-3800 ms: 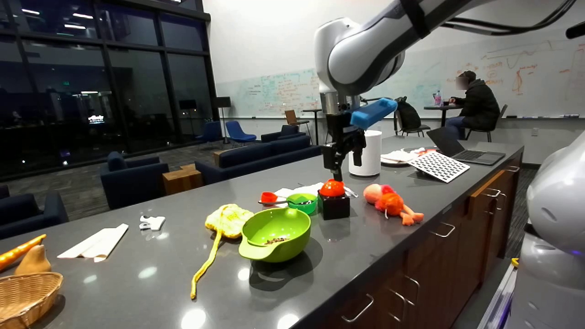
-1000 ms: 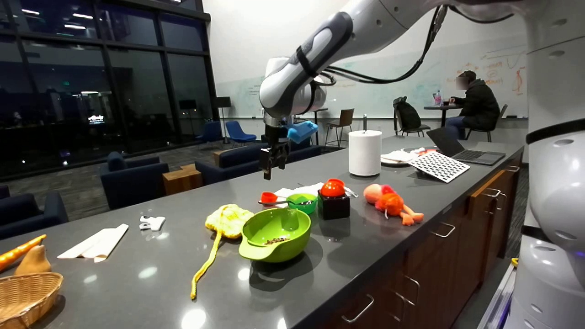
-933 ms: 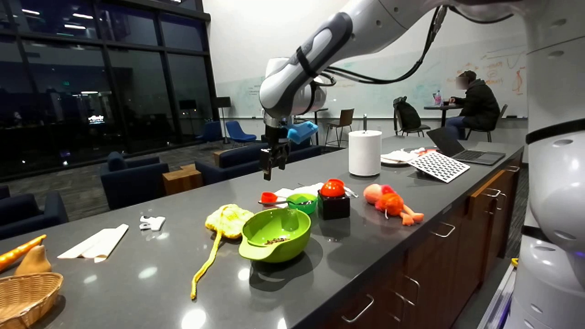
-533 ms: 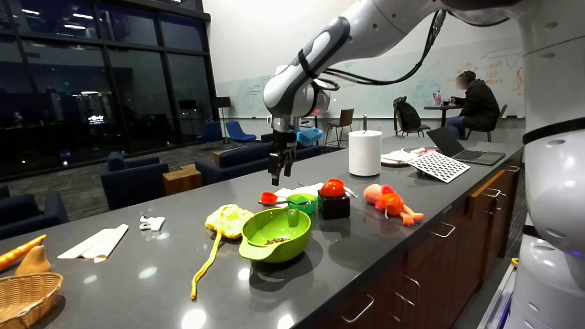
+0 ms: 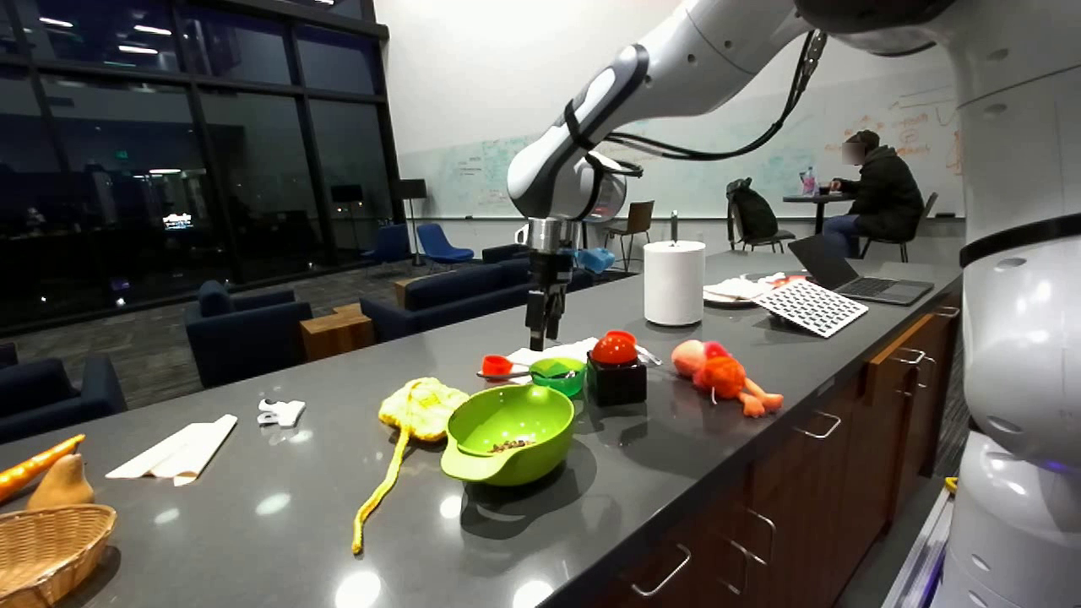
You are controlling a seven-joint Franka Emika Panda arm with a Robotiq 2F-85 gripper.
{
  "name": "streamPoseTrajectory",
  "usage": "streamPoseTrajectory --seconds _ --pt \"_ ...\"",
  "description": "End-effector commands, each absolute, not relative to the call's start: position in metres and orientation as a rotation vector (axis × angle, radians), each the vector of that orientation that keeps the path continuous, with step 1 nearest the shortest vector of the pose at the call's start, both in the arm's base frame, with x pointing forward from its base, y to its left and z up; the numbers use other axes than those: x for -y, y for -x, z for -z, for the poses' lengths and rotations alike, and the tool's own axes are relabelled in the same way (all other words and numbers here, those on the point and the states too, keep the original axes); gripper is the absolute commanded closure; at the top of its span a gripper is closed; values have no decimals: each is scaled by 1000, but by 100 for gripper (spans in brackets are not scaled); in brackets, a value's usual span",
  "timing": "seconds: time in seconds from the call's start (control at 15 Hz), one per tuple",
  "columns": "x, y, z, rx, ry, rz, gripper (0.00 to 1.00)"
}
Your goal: Move the small green bowl backwards
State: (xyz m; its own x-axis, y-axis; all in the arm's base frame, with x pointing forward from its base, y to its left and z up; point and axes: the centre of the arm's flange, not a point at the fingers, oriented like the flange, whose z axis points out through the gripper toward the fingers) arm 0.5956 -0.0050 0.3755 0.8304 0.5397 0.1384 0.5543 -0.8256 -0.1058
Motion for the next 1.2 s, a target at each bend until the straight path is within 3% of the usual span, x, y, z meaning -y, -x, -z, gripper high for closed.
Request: streamPoseTrajectory --seconds 0.0,0.53,1.13 --pt "18 -604 -362 910 2829 116 0" --pt "35 -622 -324 960 2837 19 0" --pt "50 -673 -350 1130 2941 -57 0"
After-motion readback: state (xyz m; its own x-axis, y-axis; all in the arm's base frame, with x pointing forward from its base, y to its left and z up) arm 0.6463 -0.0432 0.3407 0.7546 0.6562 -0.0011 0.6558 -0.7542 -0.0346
